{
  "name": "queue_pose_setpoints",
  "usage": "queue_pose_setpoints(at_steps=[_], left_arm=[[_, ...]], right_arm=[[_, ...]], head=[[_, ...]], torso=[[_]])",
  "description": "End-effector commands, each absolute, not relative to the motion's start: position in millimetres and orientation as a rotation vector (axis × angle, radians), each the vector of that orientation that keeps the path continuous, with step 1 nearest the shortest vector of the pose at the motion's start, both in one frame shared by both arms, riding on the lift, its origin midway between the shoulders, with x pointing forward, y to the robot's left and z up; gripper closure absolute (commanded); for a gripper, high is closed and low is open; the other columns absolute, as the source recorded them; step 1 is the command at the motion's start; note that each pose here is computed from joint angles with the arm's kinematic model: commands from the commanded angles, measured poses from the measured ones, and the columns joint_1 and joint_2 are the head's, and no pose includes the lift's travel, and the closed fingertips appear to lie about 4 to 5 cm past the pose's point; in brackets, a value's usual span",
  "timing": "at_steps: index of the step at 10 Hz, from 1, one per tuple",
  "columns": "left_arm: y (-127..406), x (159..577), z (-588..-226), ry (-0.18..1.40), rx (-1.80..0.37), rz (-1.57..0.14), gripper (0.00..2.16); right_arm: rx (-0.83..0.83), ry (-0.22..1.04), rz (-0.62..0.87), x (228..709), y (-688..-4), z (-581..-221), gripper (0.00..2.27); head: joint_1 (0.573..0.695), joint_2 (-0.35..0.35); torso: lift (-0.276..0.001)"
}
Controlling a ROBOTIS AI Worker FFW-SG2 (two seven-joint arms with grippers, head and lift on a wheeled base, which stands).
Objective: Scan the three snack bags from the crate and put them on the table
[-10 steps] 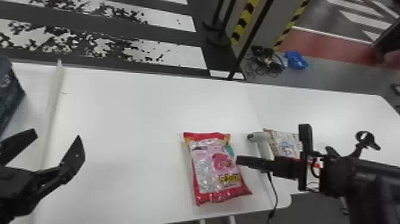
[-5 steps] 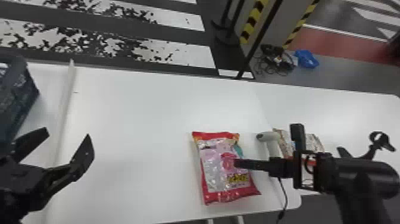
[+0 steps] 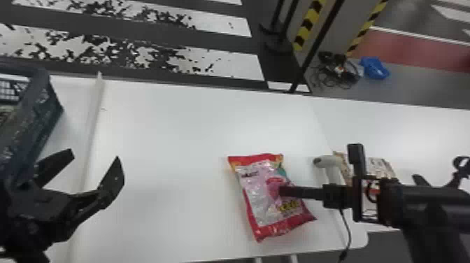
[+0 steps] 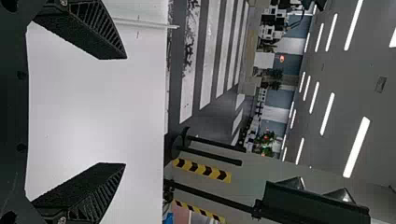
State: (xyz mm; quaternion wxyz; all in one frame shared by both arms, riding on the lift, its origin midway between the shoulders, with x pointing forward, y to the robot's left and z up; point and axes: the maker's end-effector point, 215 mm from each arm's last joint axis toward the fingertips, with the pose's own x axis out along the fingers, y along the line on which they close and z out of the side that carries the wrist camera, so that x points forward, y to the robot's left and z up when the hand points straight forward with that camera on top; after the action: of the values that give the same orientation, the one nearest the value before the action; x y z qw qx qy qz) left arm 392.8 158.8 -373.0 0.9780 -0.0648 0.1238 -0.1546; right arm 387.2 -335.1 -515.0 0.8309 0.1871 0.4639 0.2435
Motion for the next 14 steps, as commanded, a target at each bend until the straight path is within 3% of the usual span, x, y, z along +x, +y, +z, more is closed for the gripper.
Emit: queue_pose_setpoints(at_steps=[1,4,6,10,12,14], left_arm=[[159.8,394.1,-375.0,0.251,-0.134,-0.309,0.05],[160.5,393.0,-385.2,0.268,-0.147,-0.301,0.05],[161.3,389.4,-387.7,0.275,-0.146,-0.298,0.05],[167.6,370.2,-394.3,0.304,-0.122,-0.290,0.05],[168.5,360.4,-389.5,0.306,-0.104,-0.288,0.05],[163.4,354.0,-385.0,0.302,-0.101,-0.298,0.05]], right_arm=[[0.424,0.984,0.524,382.4,-327.9,-503.8,2.20],[0.527,0.874,0.561,391.1,-303.0,-434.5,2.19],[0.612,0.645,0.489,429.2,-323.4,-390.2,2.19],[0.748,0.234,0.084,527.1,-454.1,-348.8,2.20],[0.741,0.108,-0.141,547.5,-524.8,-342.6,2.20],[0.702,0.063,-0.412,536.4,-591.4,-361.0,2.20]], head=[[0.695,-0.254],[0.695,-0.226],[0.695,-0.212],[0.695,-0.280],[0.695,-0.350],[0.695,-0.350]], torso=[[-0.094],[-0.094],[-0.094],[-0.094],[-0.094],[-0.094]])
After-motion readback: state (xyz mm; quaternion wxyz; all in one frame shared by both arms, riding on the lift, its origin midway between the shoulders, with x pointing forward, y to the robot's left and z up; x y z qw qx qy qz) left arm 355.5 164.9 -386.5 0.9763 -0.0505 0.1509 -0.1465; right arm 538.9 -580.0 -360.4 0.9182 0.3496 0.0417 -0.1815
